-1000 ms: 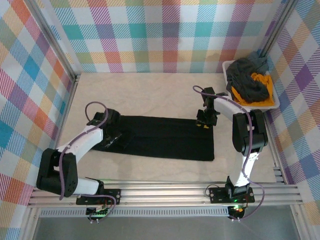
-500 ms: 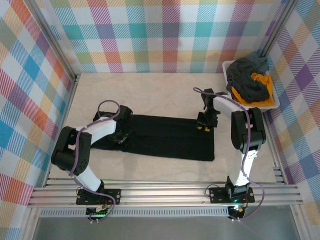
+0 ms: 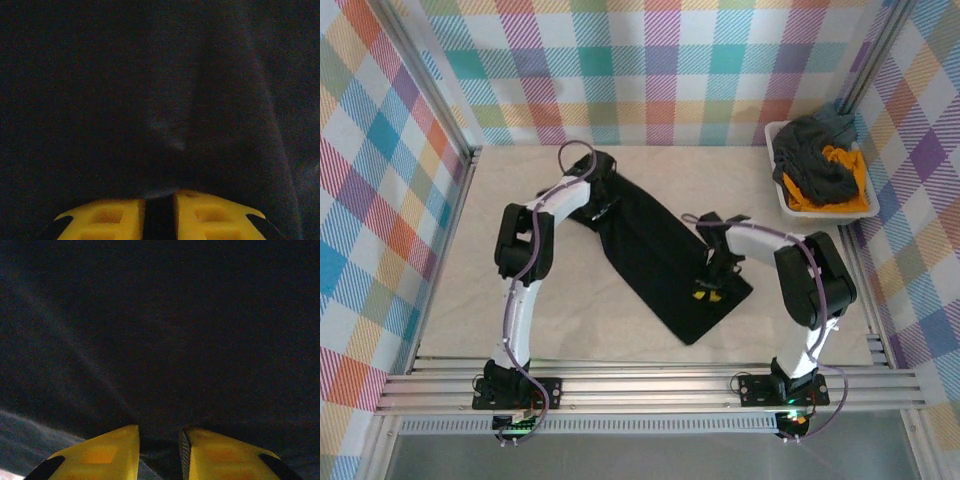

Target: Fold and stack the t-shirts

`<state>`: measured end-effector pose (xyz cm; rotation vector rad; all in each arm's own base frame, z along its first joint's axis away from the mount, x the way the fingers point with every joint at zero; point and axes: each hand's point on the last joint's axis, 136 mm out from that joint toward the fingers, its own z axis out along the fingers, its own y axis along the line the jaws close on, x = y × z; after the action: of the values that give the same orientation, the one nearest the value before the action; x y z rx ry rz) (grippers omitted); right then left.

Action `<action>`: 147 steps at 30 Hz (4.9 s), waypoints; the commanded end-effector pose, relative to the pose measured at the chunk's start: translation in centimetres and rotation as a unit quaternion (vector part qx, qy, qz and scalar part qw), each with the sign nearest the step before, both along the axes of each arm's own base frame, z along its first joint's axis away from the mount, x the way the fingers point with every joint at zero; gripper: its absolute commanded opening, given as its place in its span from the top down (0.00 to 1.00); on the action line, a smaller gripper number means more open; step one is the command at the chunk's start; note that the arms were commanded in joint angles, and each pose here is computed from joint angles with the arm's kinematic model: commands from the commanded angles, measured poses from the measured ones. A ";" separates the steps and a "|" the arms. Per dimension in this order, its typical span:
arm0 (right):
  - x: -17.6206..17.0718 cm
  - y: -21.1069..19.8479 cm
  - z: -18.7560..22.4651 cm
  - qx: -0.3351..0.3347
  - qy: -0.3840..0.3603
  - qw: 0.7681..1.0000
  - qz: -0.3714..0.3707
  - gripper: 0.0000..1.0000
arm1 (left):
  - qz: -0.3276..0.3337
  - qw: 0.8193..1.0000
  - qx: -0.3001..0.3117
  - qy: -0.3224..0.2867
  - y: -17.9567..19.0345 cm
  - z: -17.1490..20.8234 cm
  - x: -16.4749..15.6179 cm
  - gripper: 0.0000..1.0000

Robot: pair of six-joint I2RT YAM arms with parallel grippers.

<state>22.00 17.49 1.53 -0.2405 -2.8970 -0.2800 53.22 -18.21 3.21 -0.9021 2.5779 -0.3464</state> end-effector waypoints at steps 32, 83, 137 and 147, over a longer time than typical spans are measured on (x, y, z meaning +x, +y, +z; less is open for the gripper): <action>-0.9 -2.6 7.8 0.119 -0.136 0.978 -0.107 0.51 | -0.099 0.980 -0.155 0.073 -6.9 3.4 -35.7 0.43; -7.9 -0.6 -0.2 0.004 -0.081 0.997 -0.001 0.56 | -0.083 0.987 -0.110 0.088 -4.0 -1.0 -41.5 1.00; -5.8 5.2 8.8 0.109 -0.149 0.981 -0.060 1.00 | -0.093 0.985 -0.129 -0.072 -2.6 9.6 -36.4 1.00; 6.4 6.6 14.7 0.160 -0.196 0.964 -0.087 1.00 | -0.060 0.973 -0.186 -0.119 -3.0 14.3 -25.5 1.00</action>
<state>26.61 23.85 15.69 -0.5132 -3.1473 -0.8999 24.42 -19.58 14.04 -0.8983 2.4368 -0.8315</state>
